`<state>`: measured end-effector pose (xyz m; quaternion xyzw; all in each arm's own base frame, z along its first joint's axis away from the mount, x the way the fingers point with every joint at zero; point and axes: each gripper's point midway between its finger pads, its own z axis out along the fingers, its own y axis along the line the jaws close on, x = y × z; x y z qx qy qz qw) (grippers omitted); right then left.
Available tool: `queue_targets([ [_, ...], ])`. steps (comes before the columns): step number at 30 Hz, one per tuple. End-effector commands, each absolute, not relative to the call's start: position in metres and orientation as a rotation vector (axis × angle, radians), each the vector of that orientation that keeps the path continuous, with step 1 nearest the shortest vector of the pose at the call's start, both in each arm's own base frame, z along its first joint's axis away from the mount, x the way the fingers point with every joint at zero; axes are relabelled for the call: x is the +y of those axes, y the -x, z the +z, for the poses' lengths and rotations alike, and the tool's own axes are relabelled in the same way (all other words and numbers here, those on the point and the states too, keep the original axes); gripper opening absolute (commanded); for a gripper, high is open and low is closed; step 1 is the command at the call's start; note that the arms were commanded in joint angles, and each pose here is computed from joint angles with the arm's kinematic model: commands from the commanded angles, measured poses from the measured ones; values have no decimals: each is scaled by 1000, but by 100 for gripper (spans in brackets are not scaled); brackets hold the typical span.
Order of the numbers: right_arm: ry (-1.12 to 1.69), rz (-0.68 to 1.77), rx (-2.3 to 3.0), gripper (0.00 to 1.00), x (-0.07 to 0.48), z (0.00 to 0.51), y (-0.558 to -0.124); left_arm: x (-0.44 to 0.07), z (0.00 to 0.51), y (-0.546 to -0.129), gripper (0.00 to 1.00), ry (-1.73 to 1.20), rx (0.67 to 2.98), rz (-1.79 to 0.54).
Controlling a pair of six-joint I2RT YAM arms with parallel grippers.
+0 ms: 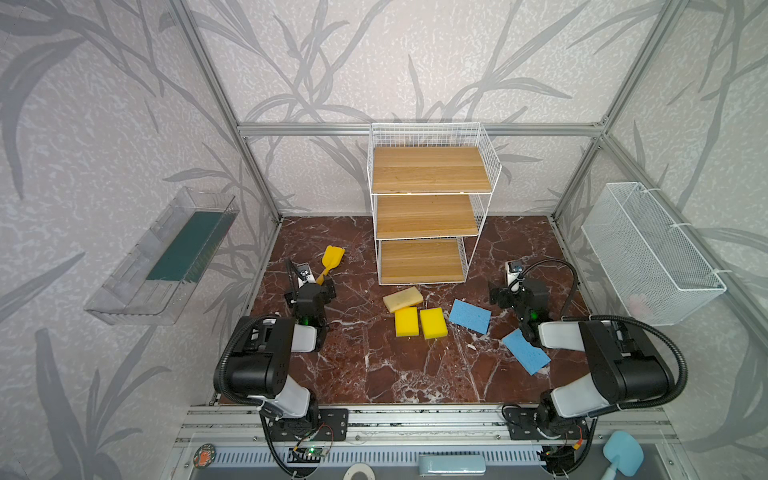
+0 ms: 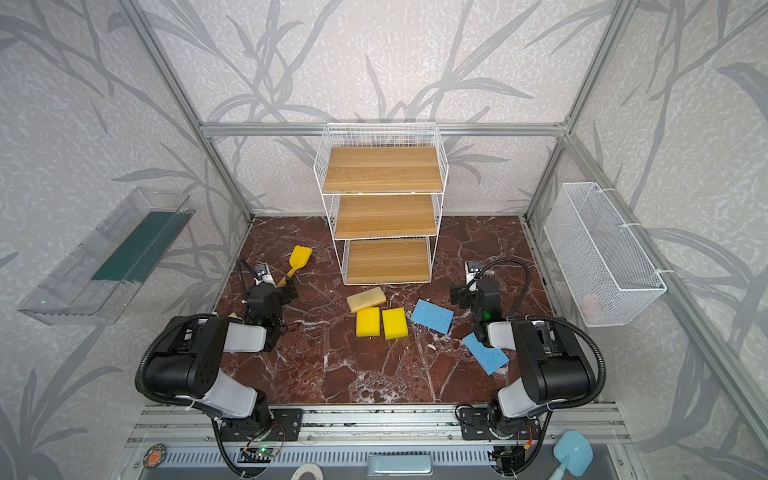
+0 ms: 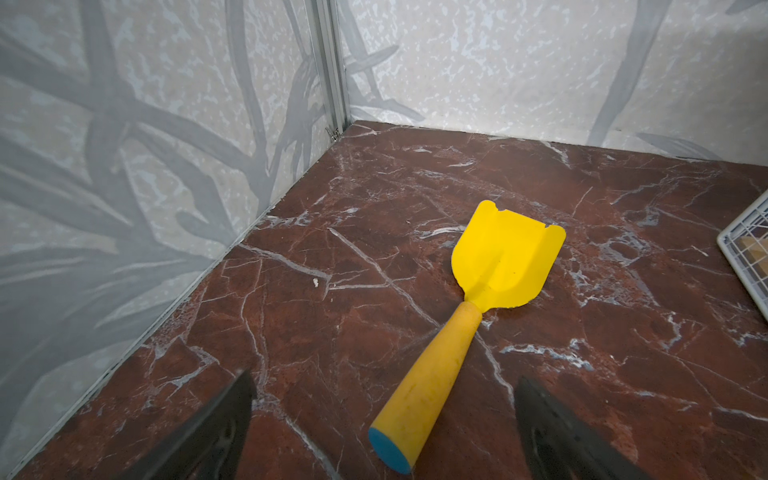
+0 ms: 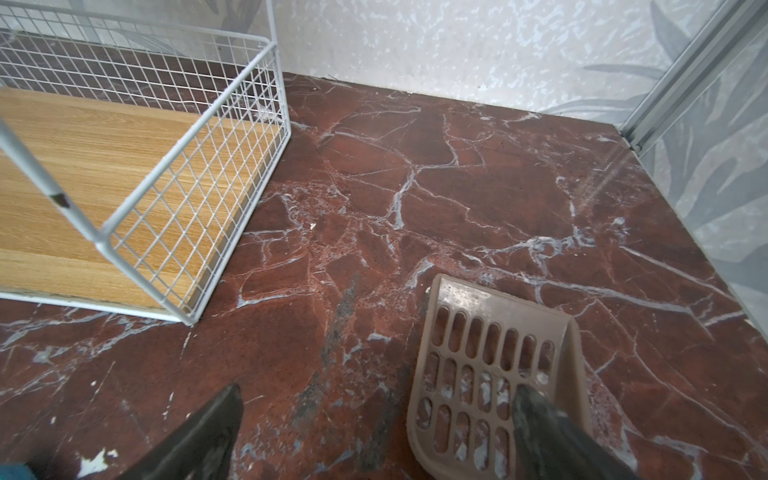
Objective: Place and organize the cleaning sponges onto the shelf
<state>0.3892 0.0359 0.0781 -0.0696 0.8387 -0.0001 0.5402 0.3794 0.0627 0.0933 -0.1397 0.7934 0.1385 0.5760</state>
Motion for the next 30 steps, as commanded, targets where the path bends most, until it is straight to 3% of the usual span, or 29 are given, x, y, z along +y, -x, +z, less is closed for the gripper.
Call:
queue_targets([
  [1, 160, 27, 1949, 99, 37, 91, -398, 65, 100, -384, 99, 340, 1830, 328],
  [17, 172, 25, 1908, 99, 38, 100, -397, 65, 107, -385, 99, 337, 1842, 341],
  [23, 97, 23, 1972, 95, 32, 131, -381, 52, 156, -387, 99, 282, 1845, 348],
  [30, 81, 205, 1895, 95, 55, 181, -362, 5, 229, -375, 99, 217, 1779, 82],
])
